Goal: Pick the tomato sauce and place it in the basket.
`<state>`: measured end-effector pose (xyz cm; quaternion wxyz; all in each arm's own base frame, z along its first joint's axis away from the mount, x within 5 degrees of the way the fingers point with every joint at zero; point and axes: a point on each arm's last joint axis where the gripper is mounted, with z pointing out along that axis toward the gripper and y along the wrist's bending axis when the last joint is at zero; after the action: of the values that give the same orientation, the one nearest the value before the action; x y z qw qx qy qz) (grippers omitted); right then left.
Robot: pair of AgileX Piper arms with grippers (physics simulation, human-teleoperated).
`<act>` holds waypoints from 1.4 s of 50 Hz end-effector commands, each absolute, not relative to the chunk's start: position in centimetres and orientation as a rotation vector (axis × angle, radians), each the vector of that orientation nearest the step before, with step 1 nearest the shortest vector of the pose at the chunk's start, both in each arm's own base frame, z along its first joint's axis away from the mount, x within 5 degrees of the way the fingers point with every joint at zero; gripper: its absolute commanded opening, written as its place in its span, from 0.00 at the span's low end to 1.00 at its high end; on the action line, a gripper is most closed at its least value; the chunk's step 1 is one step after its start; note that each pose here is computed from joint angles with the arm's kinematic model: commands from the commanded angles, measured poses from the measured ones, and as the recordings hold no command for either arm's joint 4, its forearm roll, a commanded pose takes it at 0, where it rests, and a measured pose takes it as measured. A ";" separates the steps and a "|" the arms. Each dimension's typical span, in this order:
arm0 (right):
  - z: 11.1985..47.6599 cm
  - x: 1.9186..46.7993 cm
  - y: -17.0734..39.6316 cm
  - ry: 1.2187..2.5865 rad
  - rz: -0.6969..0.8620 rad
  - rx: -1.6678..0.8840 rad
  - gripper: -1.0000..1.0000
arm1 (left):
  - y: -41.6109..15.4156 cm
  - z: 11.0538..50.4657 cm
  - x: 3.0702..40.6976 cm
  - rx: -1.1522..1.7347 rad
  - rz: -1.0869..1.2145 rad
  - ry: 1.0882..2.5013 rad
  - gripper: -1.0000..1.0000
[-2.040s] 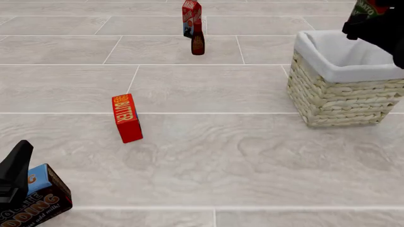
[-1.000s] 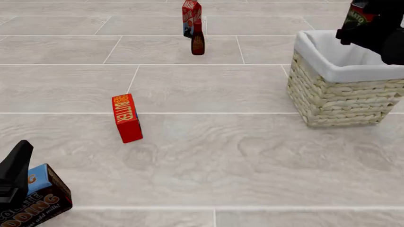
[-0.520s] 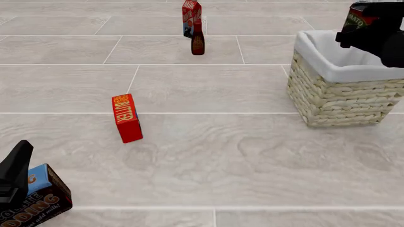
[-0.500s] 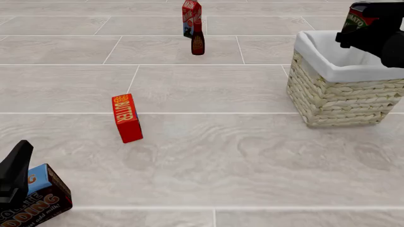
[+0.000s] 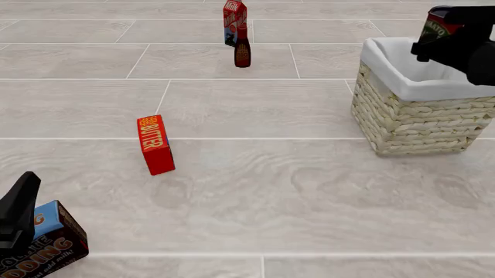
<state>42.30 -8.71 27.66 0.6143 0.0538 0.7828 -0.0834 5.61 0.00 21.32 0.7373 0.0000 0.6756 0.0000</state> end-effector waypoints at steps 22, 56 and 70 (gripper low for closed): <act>26.4 43.0 -8.8 1.830 -0.176 0.141 0.00 | 0.0 21.3 5.6 0.000 0.000 1.484 1.00; 24.9 43.7 -9.0 1.865 -0.172 0.144 0.00 | 0.0 21.3 5.6 0.000 0.000 1.484 1.00; 24.9 43.8 -9.0 1.866 -0.176 0.140 0.00 | 0.0 21.3 5.6 0.000 0.000 1.484 1.00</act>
<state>43.72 -8.92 24.91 0.5887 0.0537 0.8026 -0.0798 5.61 0.00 21.32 0.7373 0.0000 0.6756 0.0000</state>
